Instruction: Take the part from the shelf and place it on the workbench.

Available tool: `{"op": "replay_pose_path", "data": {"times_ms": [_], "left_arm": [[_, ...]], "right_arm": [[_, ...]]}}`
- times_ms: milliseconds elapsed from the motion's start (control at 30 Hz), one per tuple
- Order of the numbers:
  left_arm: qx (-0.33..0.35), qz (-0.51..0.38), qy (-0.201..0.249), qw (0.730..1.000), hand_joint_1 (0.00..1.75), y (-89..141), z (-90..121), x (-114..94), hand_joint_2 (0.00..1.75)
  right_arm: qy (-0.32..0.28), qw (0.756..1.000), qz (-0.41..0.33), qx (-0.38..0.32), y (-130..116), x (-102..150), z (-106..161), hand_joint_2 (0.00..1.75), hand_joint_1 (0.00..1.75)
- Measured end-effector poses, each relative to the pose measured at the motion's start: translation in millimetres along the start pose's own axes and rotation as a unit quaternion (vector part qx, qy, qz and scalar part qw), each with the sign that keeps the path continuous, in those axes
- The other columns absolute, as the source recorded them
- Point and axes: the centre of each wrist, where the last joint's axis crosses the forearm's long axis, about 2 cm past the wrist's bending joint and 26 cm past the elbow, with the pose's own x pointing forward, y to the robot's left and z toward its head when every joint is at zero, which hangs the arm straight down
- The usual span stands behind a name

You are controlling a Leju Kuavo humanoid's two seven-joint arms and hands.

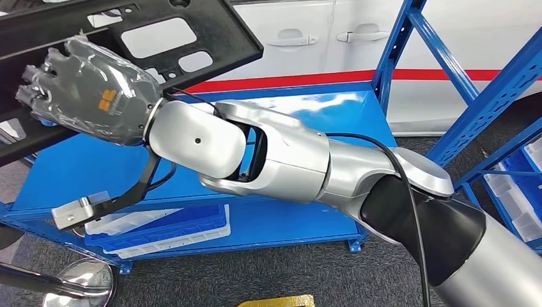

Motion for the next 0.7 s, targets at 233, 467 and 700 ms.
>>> {"op": "replay_pose_path", "data": {"times_ms": [233,467,700], "left_arm": [[-0.002,-0.008,-0.005,1.0,0.0,-0.7,0.2,-0.4,1.75],[0.005,-0.004,-0.004,1.0,0.0,-0.4,0.2,-0.5,1.75],[0.005,-0.009,-0.006,1.0,0.0,-0.4,0.2,-0.4,1.75]], "right_arm": [[-0.003,1.0,-0.001,-0.003,1.7,2.3,2.6,1.75,1.75],[-0.001,1.0,-0.001,-0.012,3.8,2.5,6.5,1.75,1.75],[0.008,1.0,-0.002,-0.019,6.7,3.2,10.3,1.75,1.75]]}}
